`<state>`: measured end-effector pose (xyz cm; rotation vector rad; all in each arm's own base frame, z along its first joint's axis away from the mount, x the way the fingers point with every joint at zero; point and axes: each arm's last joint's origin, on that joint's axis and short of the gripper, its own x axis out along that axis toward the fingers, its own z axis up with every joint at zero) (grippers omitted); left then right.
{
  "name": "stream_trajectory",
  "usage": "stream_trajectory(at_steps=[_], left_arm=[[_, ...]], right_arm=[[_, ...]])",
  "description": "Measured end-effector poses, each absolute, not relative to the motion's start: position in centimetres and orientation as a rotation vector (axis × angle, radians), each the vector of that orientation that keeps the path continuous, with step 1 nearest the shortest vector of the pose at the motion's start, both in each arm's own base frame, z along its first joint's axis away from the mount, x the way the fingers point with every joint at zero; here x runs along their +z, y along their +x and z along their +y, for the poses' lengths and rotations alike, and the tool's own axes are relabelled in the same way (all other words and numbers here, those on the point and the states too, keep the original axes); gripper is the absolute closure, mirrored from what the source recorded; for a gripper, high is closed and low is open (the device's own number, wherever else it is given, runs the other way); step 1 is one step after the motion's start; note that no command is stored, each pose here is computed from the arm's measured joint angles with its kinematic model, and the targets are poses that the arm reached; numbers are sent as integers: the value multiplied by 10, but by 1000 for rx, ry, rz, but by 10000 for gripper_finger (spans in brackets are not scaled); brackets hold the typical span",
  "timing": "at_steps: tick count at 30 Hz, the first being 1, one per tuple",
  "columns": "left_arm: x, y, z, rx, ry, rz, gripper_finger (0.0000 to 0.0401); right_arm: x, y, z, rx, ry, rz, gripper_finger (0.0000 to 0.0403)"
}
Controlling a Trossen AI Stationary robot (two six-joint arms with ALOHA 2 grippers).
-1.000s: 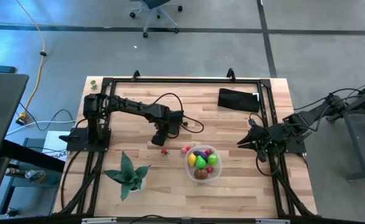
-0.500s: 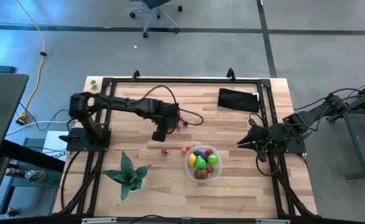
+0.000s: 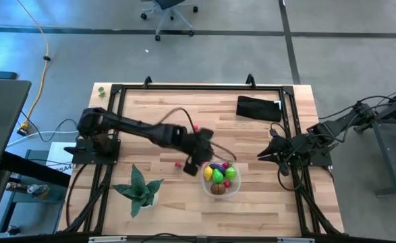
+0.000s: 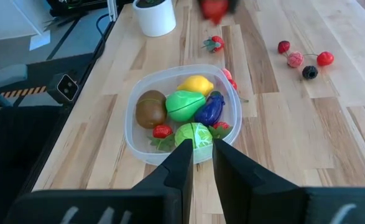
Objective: Pick and placing Produce into tupperware
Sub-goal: Put the top strawberry into the bin, then put the left cherry into the transparent bin
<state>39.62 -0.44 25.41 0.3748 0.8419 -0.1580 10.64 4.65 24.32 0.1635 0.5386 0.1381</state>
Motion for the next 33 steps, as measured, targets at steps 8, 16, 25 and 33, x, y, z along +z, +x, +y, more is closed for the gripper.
stream_trajectory(at_steps=[8,16,25,33], left_arm=[[221,432,-36,-264,390,899,256],[197,436,-34,-251,380,1005,253],[195,432,-33,-249,376,1051,288],[220,408,-11,-183,327,1169,264]], right_arm=[[243,106,47,138,164,539,352],[243,106,47,137,163,539,352],[243,106,47,138,163,539,352],[243,106,47,138,163,539,352]])
